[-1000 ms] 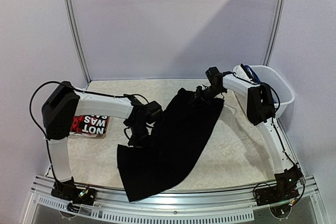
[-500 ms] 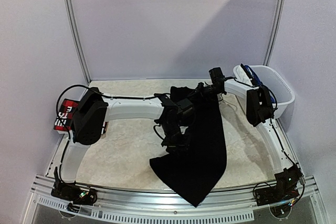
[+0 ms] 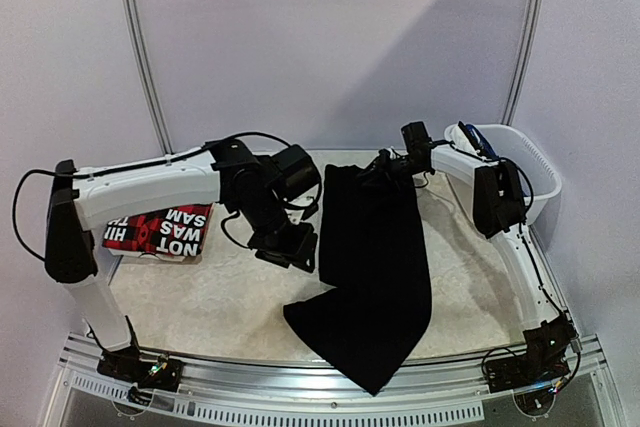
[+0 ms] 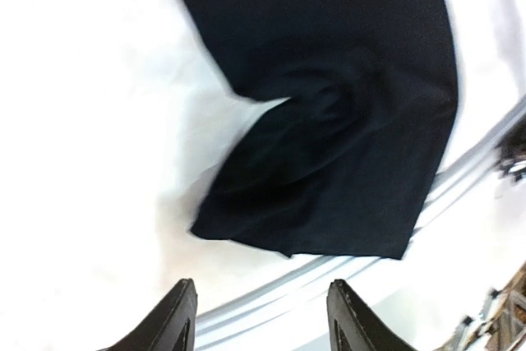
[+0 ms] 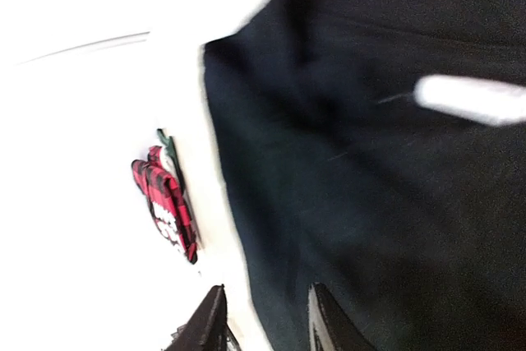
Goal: Fold and stack the mixed laundry pile
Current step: Rotate the rectangle-folded T-shirt at the center of the board.
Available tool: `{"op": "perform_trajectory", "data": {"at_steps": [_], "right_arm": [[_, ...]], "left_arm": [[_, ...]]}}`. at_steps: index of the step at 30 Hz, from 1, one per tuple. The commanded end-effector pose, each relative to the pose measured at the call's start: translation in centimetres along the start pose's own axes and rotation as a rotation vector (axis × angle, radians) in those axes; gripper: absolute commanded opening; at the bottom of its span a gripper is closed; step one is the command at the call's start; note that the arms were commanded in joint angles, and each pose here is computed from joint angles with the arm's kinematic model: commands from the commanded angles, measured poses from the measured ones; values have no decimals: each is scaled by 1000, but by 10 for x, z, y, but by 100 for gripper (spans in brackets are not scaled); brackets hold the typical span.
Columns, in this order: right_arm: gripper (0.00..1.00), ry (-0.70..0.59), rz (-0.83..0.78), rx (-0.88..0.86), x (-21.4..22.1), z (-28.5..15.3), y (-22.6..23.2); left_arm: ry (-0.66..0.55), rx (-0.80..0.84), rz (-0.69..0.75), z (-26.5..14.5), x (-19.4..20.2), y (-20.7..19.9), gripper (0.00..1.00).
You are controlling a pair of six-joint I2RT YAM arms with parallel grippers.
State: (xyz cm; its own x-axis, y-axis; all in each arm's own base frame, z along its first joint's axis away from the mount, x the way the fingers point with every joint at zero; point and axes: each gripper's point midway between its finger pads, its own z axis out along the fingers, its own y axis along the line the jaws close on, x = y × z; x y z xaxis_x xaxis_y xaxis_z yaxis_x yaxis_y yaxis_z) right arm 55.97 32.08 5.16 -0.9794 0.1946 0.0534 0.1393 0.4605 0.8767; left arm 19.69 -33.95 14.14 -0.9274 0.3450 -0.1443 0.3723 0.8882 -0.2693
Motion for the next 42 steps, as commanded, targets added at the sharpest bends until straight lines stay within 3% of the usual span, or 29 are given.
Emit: {"op": "perform_trajectory", "data": {"at_steps": [1,9,16,21,28,42], "right_arm": [[36,-46,-160,-5,10,-50,69],[39,-66,-241,294,67,-102,40],[40,4,-309,486,141,-113,3],[40,62,-358,526,172,-95,-4],[40,139,-392,563,193,-51,-17],[38,190,-347,620,184,8,-62]], "left_arm": [[76,-61,83,39,15,25,54],[130,-59,188,79,12,26,50],[188,-58,199,114,12,27,44],[217,-31,189,128,22,28,33],[211,13,128,133,35,30,1],[141,59,-50,115,79,27,0]]}}
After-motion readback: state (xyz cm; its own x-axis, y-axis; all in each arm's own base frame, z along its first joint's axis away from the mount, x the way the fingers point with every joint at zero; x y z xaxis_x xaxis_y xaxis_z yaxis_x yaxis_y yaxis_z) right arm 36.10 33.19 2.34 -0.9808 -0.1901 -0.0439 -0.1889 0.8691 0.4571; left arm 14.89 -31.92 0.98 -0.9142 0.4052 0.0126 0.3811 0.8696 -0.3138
